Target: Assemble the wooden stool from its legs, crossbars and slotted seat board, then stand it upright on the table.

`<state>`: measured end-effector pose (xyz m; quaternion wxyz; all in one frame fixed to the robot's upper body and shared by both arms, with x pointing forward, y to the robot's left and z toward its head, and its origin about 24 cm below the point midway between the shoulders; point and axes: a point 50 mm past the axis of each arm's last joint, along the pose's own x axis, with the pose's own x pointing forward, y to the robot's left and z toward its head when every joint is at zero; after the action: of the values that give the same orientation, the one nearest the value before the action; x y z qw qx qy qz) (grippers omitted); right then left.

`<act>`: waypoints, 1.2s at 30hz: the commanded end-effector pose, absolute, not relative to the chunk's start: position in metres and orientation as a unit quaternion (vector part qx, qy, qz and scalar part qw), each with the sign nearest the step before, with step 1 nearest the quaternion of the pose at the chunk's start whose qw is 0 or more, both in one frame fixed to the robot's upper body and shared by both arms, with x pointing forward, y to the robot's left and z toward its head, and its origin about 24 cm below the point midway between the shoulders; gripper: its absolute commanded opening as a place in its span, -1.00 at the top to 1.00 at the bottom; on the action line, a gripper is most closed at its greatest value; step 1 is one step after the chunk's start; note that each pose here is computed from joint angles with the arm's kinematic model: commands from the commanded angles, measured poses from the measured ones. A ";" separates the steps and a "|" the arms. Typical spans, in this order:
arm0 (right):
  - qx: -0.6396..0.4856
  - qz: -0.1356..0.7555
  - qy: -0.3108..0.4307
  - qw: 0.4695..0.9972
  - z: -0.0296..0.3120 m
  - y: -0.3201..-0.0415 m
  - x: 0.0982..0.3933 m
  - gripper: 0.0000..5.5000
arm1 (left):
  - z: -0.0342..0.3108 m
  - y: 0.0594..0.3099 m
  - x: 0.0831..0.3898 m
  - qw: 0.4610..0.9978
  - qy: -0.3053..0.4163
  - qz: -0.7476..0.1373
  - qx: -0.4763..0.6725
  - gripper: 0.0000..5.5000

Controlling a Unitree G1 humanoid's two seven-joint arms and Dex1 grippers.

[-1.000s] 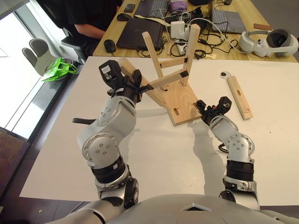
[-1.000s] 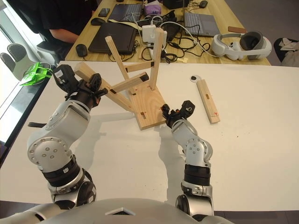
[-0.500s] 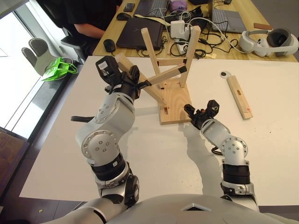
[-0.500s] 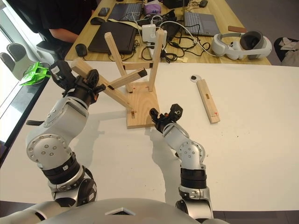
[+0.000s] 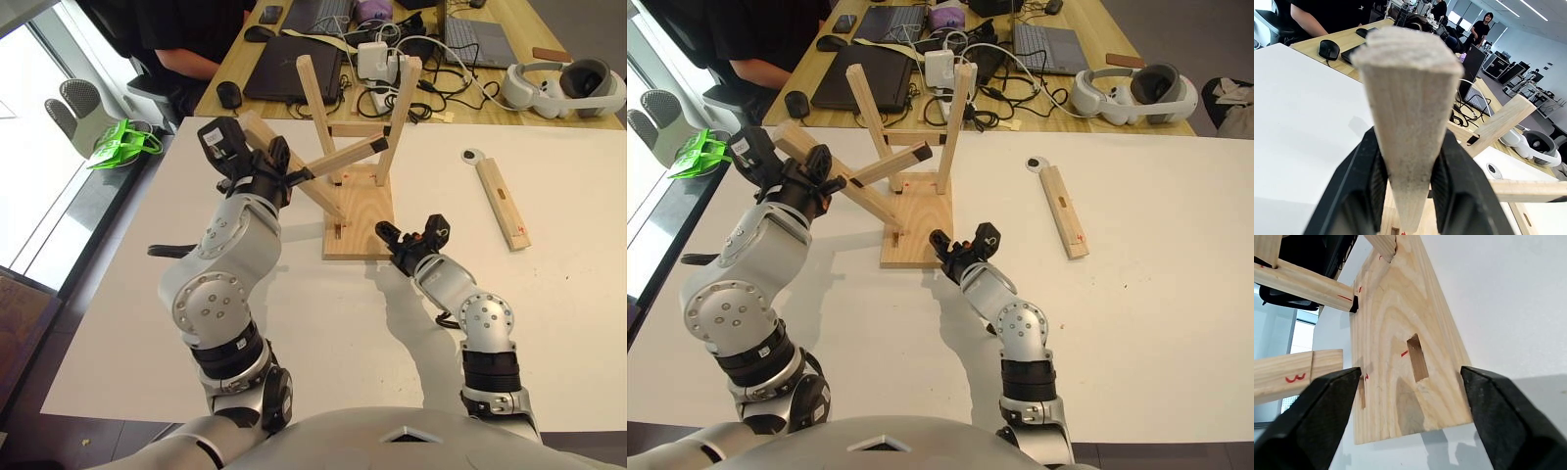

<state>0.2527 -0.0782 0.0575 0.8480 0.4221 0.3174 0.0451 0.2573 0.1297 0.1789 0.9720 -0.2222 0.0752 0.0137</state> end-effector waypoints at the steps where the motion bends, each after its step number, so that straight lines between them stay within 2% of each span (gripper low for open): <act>1: 0.506 0.082 0.301 0.804 0.080 -0.040 0.253 -0.38 | 0.173 0.127 0.255 0.974 0.080 0.008 -0.212 0.62; 7: 0.483 0.023 0.245 0.840 0.084 -0.072 0.270 -0.38 | 0.158 0.121 0.247 0.969 0.102 0.011 -0.223 0.62; 12: 0.472 -0.003 0.220 0.854 0.085 -0.083 0.274 -0.38 | 0.150 0.117 0.244 0.966 0.115 0.012 -0.230 0.62; 16: 0.462 -0.008 0.218 0.859 0.084 -0.084 0.273 -0.38 | 0.147 0.117 0.242 0.966 0.120 0.013 -0.230 0.62; 27: 0.453 -0.018 0.217 0.864 0.080 -0.087 0.269 -0.38 | 0.167 0.123 0.241 0.972 0.091 0.002 -0.218 0.62; 36: 0.446 -0.024 0.218 0.868 0.078 -0.089 0.269 -0.38 | 0.155 0.126 0.236 0.973 0.117 0.008 -0.201 0.62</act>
<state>0.2718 -0.1038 0.0763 0.8857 0.4119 0.2115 -0.0334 0.2387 0.1283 0.1621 0.9747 -0.2015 0.0964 0.0059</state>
